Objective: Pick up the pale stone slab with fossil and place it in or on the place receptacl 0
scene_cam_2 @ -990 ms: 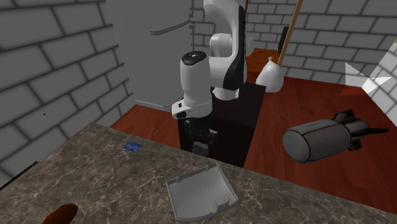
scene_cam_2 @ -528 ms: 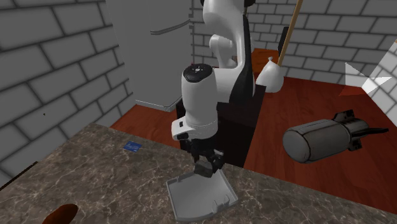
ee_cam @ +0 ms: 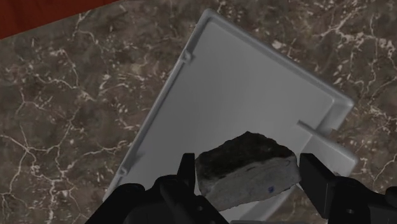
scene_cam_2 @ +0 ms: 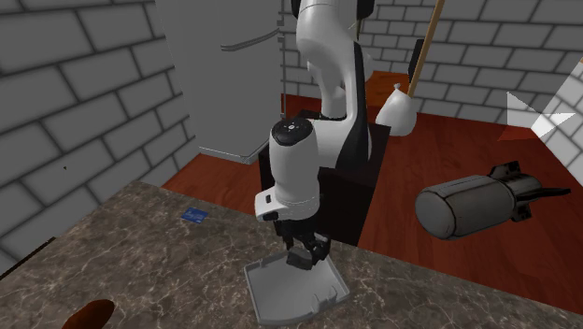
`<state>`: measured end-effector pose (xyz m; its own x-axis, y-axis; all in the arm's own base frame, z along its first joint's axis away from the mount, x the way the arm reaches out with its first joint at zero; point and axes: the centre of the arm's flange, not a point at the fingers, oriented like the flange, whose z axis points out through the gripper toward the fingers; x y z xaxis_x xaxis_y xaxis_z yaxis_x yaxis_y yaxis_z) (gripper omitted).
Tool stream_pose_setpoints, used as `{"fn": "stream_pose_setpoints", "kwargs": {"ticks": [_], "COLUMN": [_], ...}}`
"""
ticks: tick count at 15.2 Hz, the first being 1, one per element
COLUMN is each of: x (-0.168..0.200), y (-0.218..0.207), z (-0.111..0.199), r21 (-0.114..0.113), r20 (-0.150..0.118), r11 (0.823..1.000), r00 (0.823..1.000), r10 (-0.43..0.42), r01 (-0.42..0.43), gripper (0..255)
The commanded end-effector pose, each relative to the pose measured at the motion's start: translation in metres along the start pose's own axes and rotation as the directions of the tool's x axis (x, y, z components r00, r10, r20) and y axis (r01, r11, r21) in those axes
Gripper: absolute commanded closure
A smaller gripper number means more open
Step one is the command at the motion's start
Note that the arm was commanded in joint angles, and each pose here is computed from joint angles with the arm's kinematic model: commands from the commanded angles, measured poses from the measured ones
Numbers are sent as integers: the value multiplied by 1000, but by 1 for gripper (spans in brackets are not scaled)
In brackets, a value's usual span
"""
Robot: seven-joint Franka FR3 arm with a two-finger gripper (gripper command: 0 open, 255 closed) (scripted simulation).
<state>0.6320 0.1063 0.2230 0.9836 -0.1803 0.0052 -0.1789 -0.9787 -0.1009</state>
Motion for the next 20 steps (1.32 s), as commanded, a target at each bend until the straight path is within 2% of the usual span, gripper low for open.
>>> {"fn": "stream_pose_setpoints", "kwargs": {"ticks": [1,5,12,13,18,20], "x": [0,0,0,0,0,0], "y": [0,2,2,2,2,2], "z": [11,29,29,29,29,2], "r21": [0,0,0,0,0,0], "r20": [-1,-1,-1,-1,-1,-1], "r11": [1000,1000,1000,1000,1000,1000], "r00": [1000,1000,1000,1000,1000,1000], "r10": [0,0,0,0,0,0], "r01": [0,0,0,0,0,0], "gripper": [255,255,255,0,0,0]}}
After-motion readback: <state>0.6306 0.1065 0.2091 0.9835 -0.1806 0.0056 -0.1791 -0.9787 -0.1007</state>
